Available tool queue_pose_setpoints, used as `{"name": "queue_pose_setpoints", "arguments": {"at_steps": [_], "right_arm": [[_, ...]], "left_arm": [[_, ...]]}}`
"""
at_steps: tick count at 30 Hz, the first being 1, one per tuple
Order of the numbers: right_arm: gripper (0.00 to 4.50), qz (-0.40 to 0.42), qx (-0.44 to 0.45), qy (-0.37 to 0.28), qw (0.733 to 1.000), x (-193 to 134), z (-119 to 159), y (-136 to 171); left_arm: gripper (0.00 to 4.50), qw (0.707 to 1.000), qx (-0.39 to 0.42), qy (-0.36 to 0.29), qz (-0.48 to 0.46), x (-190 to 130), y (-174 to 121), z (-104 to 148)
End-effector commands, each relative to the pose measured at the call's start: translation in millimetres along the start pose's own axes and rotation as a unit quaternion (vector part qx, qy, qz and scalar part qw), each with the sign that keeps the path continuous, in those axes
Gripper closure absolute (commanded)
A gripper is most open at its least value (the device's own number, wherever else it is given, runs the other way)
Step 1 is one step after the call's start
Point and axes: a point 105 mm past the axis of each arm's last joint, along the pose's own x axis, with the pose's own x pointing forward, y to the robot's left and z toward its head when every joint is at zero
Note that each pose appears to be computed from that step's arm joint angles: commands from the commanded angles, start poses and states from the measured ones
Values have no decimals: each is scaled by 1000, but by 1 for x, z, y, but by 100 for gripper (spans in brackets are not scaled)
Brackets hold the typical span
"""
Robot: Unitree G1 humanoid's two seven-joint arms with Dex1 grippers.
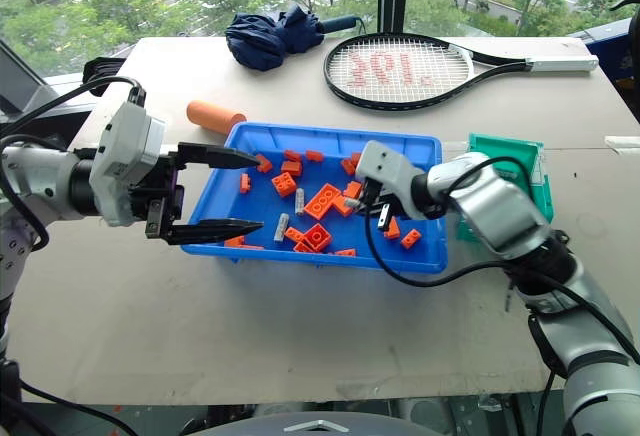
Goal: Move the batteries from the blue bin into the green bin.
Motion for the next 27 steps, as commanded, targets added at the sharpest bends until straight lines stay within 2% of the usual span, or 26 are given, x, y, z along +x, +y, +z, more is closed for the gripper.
{"name": "queue_pose_setpoints", "arguments": {"at_steps": [1, 5, 10, 17, 20, 22, 24, 27], "right_arm": [[445, -90, 23, -35, 995, -47, 14, -20], [445, -180, 58, -28, 981, -89, 5, -39], [445, -280, 104, 3, 954, -130, -25, -58], [445, -354, 140, 53, 923, -150, -66, -71], [445, -361, 145, 56, 919, -152, -74, -73], [343, -360, 143, 59, 920, -152, -76, -74], [274, -356, 142, 59, 922, -152, -76, -74], [135, -348, 131, 45, 927, -149, -71, -75]], "left_arm": [[0, 999, 13, -50, -10, 10, 3, 18], [0, 996, 20, -89, -27, 22, 7, 30], [0, 992, 28, -111, -54, 32, 9, 38], [0, 989, 42, -120, -73, 37, 11, 41], [0, 989, 44, -120, -73, 37, 11, 41], [0, 990, 42, -114, -65, 35, 12, 37], [0, 992, 41, -106, -58, 33, 13, 33], [0, 994, 36, -92, -41, 28, 14, 26]]}}
